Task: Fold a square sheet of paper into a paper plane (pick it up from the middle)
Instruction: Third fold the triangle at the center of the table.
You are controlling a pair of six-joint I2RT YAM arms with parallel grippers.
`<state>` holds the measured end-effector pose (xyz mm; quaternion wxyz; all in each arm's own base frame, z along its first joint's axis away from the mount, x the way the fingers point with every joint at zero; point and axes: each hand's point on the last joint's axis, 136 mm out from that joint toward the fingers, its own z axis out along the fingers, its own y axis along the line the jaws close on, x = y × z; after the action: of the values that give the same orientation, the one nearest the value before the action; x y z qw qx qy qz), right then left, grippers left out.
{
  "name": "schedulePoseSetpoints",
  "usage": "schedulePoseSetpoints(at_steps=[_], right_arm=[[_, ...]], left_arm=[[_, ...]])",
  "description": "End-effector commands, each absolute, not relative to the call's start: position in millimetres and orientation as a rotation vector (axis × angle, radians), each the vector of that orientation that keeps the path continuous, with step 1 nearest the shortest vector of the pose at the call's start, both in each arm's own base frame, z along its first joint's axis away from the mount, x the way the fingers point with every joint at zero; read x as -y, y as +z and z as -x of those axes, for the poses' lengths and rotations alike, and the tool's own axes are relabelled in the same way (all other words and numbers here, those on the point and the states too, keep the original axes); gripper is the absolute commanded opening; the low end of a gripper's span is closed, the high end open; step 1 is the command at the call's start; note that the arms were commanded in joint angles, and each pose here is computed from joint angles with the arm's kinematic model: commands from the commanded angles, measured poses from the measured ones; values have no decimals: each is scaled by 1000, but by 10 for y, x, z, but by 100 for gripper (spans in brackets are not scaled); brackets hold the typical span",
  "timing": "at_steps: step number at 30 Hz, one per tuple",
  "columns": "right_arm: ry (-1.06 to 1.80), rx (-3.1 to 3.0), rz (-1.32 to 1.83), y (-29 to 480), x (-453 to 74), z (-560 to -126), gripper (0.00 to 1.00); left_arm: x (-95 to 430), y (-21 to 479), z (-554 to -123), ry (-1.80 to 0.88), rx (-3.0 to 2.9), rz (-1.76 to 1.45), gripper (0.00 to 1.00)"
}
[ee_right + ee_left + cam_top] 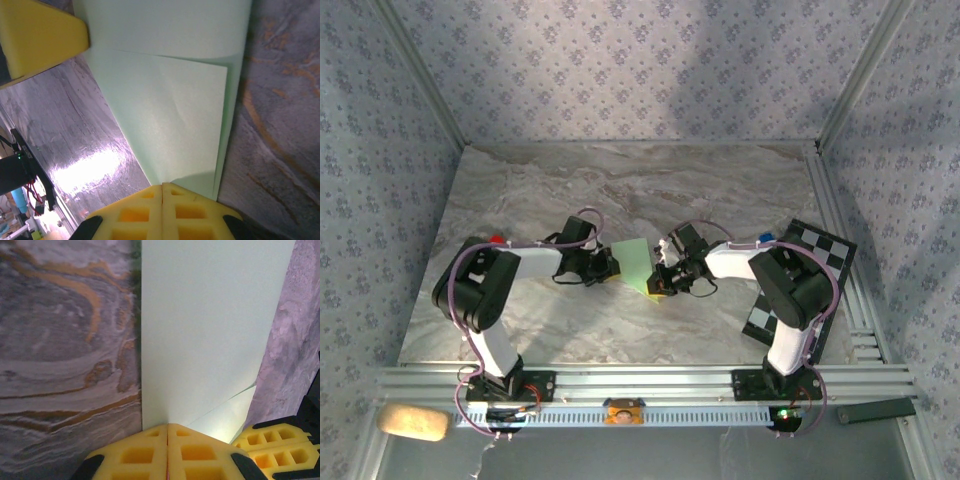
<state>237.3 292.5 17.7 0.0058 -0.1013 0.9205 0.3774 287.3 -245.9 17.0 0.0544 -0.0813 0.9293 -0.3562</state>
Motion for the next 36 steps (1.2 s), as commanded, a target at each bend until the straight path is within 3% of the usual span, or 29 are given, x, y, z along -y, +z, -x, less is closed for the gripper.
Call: schedulePoseSetpoints(at_steps=[1, 10, 15, 22, 30, 36], right_arm=[[1027, -3062, 237, -125, -2661, -2106, 0], [1042, -3054, 233, -104, -2690, -2123, 0], [1049, -3048, 235, -89, -2709, -2137, 0], [1058, -3037, 242, -57, -2730, -2151, 0], [1116, -2969, 279, 152, -2845, -2257, 0], [1212, -2845, 410, 570, -3097, -2401, 2]], left_arm=[[2069, -4, -2881, -873, -2860, 335, 7], [2187, 530, -3056, -971, -2730, 322, 9], [2525, 704, -3003, -1085, -2707, 202, 10], [2880, 499, -2850, -1138, -2775, 132, 9], [2560, -89, -2677, -844, -2978, 249, 3], [2507, -165, -2621, -805, -3005, 214, 2]])
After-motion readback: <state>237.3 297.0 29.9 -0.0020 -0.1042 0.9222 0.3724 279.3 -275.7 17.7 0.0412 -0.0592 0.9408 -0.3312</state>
